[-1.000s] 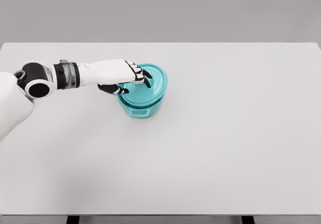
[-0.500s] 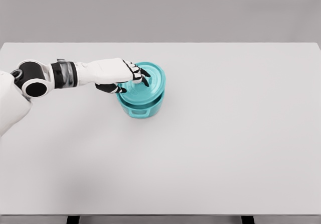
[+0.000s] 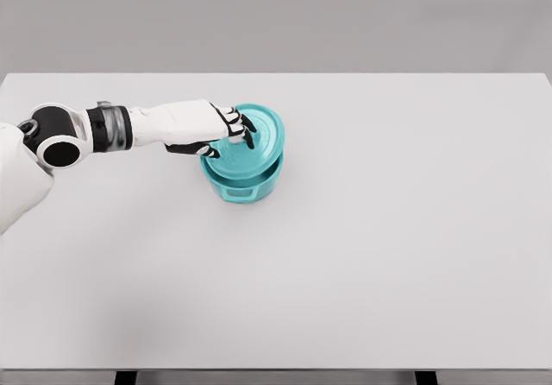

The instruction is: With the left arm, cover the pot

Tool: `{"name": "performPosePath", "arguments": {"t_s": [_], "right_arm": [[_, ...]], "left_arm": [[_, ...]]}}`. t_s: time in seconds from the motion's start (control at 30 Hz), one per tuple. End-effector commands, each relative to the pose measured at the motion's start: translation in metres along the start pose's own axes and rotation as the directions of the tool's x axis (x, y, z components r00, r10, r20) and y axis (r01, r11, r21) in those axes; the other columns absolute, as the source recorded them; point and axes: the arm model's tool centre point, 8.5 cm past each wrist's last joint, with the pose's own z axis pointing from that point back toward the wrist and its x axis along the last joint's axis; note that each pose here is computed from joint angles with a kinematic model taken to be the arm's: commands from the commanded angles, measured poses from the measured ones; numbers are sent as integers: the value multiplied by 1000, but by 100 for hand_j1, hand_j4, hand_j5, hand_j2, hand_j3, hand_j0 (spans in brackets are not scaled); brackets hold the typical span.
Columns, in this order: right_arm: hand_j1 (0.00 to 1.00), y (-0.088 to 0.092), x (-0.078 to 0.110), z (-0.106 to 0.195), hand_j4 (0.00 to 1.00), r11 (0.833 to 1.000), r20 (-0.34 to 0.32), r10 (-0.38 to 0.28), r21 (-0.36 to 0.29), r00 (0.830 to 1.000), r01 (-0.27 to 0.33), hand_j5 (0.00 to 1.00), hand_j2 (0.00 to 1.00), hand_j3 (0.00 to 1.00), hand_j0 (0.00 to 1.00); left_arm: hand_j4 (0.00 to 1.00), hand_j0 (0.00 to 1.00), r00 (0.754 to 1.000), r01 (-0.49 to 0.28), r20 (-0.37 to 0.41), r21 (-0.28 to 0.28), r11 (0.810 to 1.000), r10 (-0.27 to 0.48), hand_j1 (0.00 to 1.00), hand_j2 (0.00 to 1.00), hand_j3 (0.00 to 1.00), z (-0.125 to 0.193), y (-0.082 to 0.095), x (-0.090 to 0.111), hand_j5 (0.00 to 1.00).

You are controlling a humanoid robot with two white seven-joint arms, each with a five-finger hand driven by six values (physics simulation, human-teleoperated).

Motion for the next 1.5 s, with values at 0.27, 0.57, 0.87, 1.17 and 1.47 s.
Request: {"name": "performPosePath", "arguments": {"t_s": [0.27,0.57,0.87,1.17,1.47], "right_arm": [[100,0,0,0,100,1000,0,0,0,1000,0,100,100,100,100],[100,0,0,0,100,1000,0,0,0,1000,0,100,100,100,100],[100,0,0,0,100,1000,0,0,0,1000,0,100,100,100,100],[100,0,0,0,100,1000,0,0,0,1000,0,100,100,100,100],[100,0,0,0,100,1000,0,0,0,1000,0,100,100,100,100]], "left_arm": [[46,46,999,32,-16,-20,999,-33,46,46,46,14,1,-2,46],[45,45,999,51,-11,-10,999,-51,45,45,45,18,6,1,45],[50,50,998,56,-8,-9,998,-56,50,50,50,19,7,2,50],[56,56,997,70,-13,-12,997,-71,56,56,56,26,9,2,56],[57,57,997,78,-15,-5,997,-78,57,57,57,28,14,1,57]]}}
